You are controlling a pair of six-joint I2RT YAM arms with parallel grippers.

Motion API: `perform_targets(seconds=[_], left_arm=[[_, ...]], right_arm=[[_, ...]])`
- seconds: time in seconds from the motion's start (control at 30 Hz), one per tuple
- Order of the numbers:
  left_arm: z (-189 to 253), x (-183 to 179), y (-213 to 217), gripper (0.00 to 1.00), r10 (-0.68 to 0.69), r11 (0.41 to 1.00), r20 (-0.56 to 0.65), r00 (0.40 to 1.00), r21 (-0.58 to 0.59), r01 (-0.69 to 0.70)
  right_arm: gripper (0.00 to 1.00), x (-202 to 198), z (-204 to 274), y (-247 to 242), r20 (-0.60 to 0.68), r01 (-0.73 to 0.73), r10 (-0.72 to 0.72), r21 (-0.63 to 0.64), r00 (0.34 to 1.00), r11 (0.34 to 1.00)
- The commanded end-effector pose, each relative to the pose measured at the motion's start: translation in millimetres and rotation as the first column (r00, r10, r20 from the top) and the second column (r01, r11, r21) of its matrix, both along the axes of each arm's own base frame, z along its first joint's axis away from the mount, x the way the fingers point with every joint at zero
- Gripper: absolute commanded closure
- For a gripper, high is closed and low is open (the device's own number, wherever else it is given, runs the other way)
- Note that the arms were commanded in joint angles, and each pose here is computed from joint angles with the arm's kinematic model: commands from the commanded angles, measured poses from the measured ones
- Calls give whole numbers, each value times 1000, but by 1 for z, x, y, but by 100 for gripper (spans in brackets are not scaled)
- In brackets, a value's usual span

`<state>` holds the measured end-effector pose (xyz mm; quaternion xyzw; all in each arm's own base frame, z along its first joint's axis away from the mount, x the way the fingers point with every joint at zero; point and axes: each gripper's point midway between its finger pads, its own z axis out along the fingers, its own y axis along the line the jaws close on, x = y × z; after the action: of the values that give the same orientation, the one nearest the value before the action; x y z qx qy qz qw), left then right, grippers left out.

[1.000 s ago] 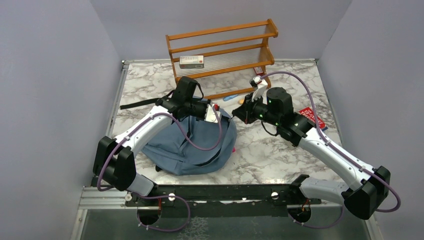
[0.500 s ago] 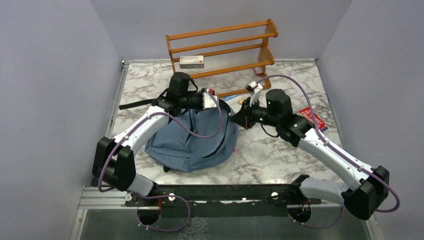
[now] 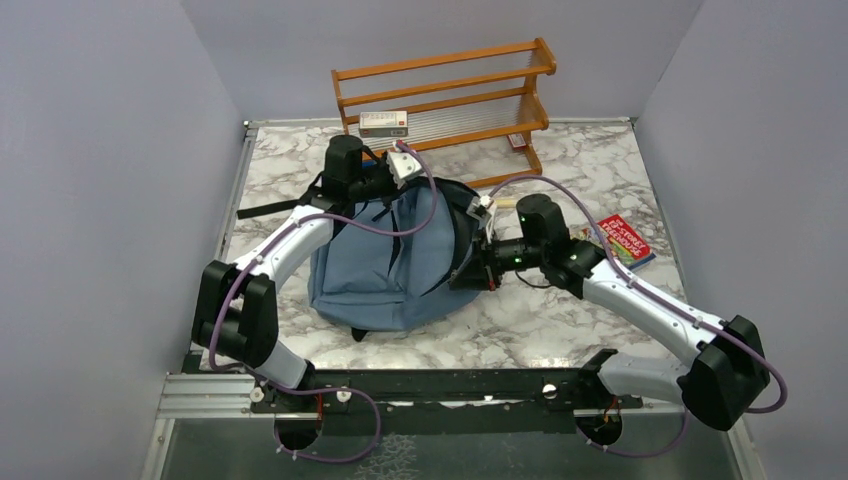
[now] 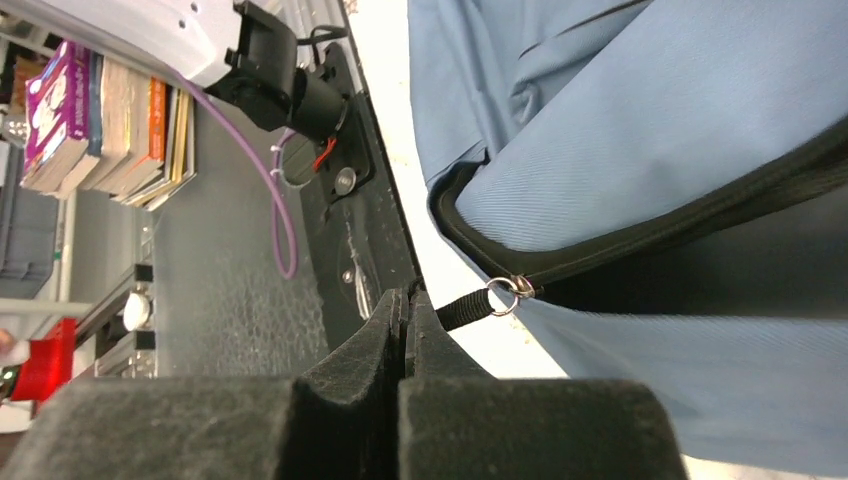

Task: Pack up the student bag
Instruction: Unzip the student bag at the center of the board.

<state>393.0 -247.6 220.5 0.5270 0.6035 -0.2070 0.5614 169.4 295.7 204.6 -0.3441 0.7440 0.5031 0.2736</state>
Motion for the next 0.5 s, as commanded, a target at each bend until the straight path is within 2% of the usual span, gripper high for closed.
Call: perform_targets(seconds=[0.0,0.27,0.47], left_arm=[[25,40,25,100,200,976,48,979,-102,-195],[28,60,45,100,348,923,-8,938,-172,-344],[26,80,66,100,461,853,-94,883,-229,-470]], right_arm=[[99,-31,-6,4,-84,-164,167,35,982,986],[99,-44,-17,21,-109,-257,261,50,959,965],[99,-34,-19,42,-92,-220,225,69,970,973]])
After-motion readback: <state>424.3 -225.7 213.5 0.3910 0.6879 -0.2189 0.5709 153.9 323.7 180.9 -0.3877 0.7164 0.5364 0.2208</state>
